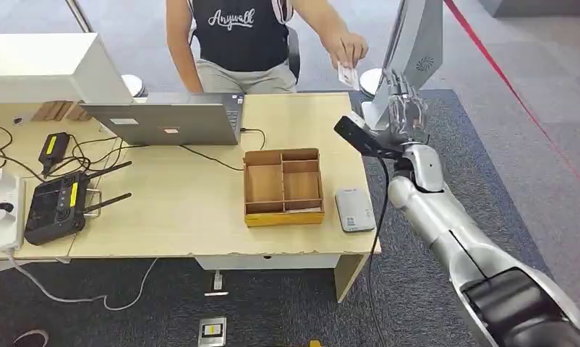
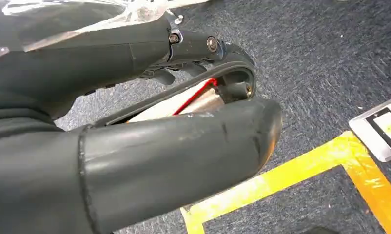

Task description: Pass the card to the sensor for recognition and then transmit it.

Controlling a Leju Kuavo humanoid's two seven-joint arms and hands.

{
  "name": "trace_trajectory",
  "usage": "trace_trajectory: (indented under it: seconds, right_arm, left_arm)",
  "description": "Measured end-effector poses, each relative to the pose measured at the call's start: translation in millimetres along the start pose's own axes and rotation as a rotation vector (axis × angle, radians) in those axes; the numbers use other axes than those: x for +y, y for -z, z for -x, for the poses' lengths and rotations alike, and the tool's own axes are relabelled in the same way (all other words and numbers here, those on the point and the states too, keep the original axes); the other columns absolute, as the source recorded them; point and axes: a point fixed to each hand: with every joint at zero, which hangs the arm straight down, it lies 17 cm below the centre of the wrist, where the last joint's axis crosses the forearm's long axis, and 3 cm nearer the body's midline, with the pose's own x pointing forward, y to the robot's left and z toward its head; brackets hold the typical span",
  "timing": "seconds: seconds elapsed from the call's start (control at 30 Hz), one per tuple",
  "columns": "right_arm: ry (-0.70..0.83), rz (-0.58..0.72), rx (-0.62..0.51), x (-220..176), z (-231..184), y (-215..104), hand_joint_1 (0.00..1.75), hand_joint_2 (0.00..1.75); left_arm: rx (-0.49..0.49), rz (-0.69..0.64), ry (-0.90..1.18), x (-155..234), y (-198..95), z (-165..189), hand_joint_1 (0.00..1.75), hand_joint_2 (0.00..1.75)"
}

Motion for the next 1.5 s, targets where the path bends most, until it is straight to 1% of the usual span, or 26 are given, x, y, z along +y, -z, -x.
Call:
trace_trajectory:
  seconds: [0.27,0.53,0.57,0.6,0.67,0.7,0.73,1.0,1.5]
  right_arm:
    - [-0.014,-0.025,-0.001,10,2,-4,0.00,1.75]
    - [0.009,-0.027,-0.032,14,-13,-3,0.00,1.75]
    - [0.012,-0.028,-0.034,15,-15,-3,0.02,1.75]
    - [0.014,-0.030,-0.038,15,-18,-3,0.09,1.75]
    - [0.018,-0.032,-0.043,16,-22,-2,0.47,1.75]
    - [0.023,-0.033,-0.046,16,-25,-2,1.52,1.75]
    - [0.025,-0.033,-0.048,17,-27,-1,1.75,1.75]
    - [0.034,-0.047,-0.069,22,-43,0,1.75,1.75]
    - [0.036,-0.061,-0.056,26,-40,-1,1.75,1.75]
  left_arm:
    - [0.005,-0.006,-0.005,2,0,3,0.00,0.00]
    - [0.008,-0.011,-0.020,2,0,3,0.00,0.00]
    - [0.009,-0.012,-0.022,2,0,3,0.00,0.00]
    - [0.010,-0.011,-0.024,2,0,3,0.00,0.00]
    - [0.011,-0.013,-0.028,2,0,4,0.00,0.00]
    - [0.011,-0.013,-0.030,2,0,4,0.00,0.00]
    - [0.012,-0.013,-0.034,2,0,4,0.00,0.00]
    - [0.014,-0.014,-0.040,-1,-2,8,0.00,0.00]
    - [0.000,-0.010,-0.026,-3,-3,5,0.00,0.00]
